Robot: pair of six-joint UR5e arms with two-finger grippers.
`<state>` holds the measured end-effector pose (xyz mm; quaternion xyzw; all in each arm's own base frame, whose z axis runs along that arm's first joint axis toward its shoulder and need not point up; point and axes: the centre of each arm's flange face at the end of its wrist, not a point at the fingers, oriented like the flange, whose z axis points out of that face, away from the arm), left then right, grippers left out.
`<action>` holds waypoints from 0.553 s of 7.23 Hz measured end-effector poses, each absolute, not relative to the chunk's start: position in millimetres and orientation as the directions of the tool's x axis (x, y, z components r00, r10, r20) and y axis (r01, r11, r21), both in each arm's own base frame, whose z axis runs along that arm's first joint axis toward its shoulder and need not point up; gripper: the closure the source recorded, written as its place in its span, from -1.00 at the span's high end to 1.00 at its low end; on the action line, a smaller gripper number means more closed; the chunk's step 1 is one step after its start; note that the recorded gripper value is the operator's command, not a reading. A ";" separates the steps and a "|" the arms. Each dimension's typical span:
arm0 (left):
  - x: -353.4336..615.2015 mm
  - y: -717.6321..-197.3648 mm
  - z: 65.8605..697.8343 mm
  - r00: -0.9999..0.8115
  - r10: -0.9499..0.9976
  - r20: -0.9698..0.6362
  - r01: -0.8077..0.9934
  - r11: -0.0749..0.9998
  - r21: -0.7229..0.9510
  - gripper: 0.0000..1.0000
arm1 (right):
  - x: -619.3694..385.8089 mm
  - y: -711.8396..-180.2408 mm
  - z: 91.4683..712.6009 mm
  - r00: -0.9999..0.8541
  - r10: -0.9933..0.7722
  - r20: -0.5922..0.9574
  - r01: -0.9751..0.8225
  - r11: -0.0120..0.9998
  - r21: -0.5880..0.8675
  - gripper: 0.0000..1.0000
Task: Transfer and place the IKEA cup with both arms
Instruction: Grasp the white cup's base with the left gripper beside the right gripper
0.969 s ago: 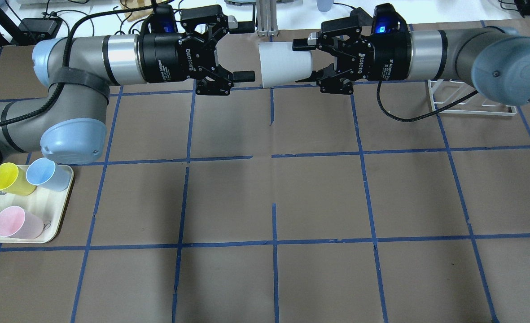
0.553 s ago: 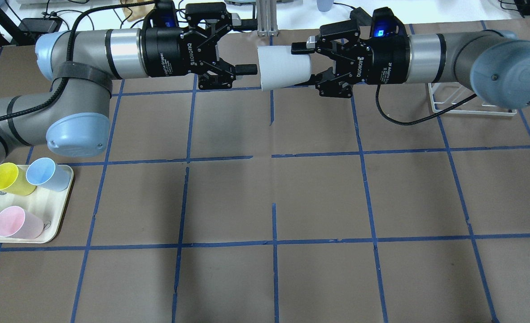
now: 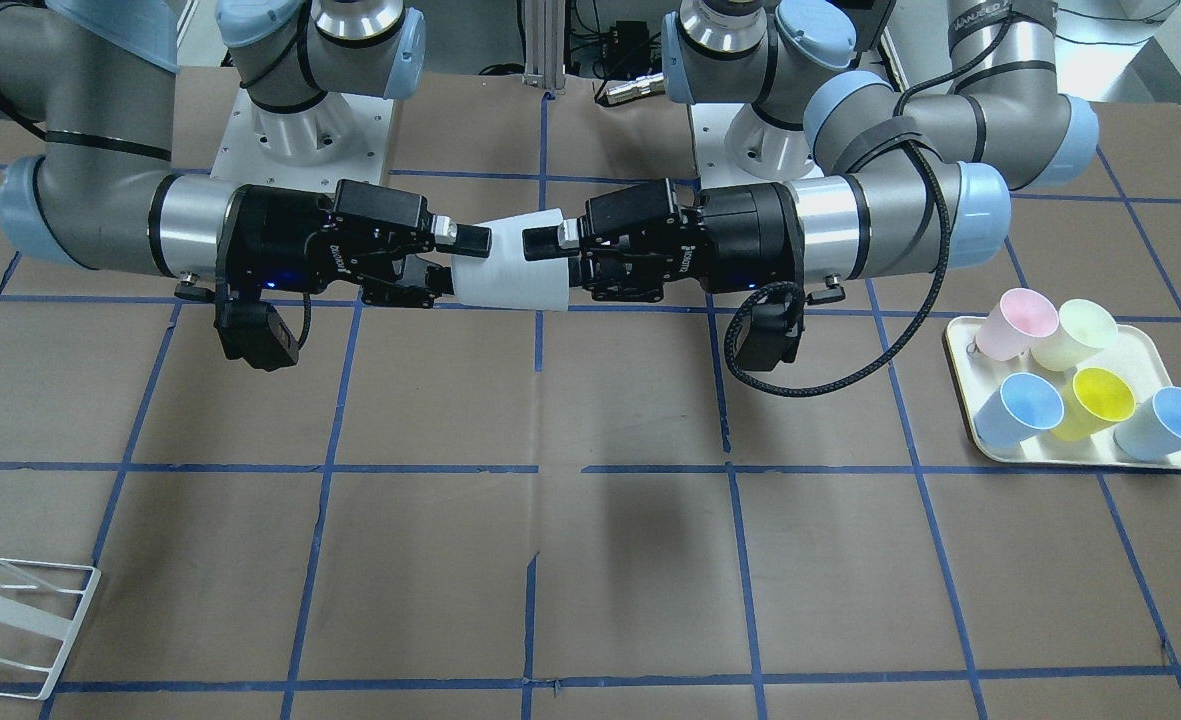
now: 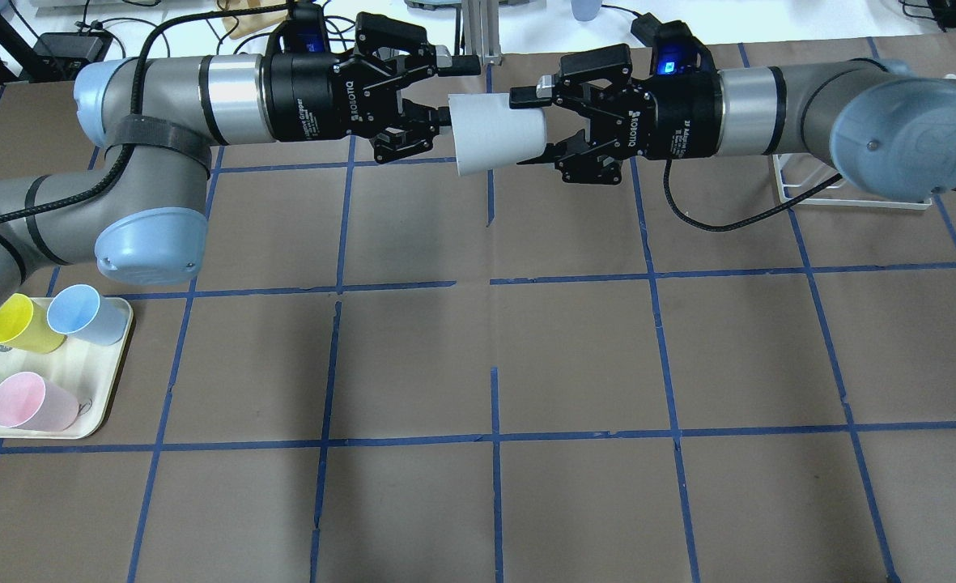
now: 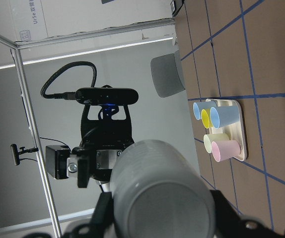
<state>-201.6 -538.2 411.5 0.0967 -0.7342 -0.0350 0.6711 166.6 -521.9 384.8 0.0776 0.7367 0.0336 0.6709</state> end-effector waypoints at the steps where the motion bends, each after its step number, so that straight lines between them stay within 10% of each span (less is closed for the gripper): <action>1: -201.8 -537.3 411.2 -0.088 -0.170 0.981 -0.097 0.982 0.162 -0.63 | 166.7 -522.0 385.1 -0.088 0.158 -0.983 0.069 0.986 0.153 -0.74; 2: -201.9 -536.7 410.1 -0.100 -0.159 0.982 -0.102 0.984 0.149 -0.69 | 166.8 -521.8 385.4 -0.088 0.157 -0.984 0.069 0.986 0.152 -0.74; 4: -201.5 -536.3 410.1 -0.113 -0.150 0.982 -0.107 0.985 0.138 -0.73 | 166.8 -521.8 385.6 -0.086 0.159 -0.984 0.070 0.986 0.153 0.99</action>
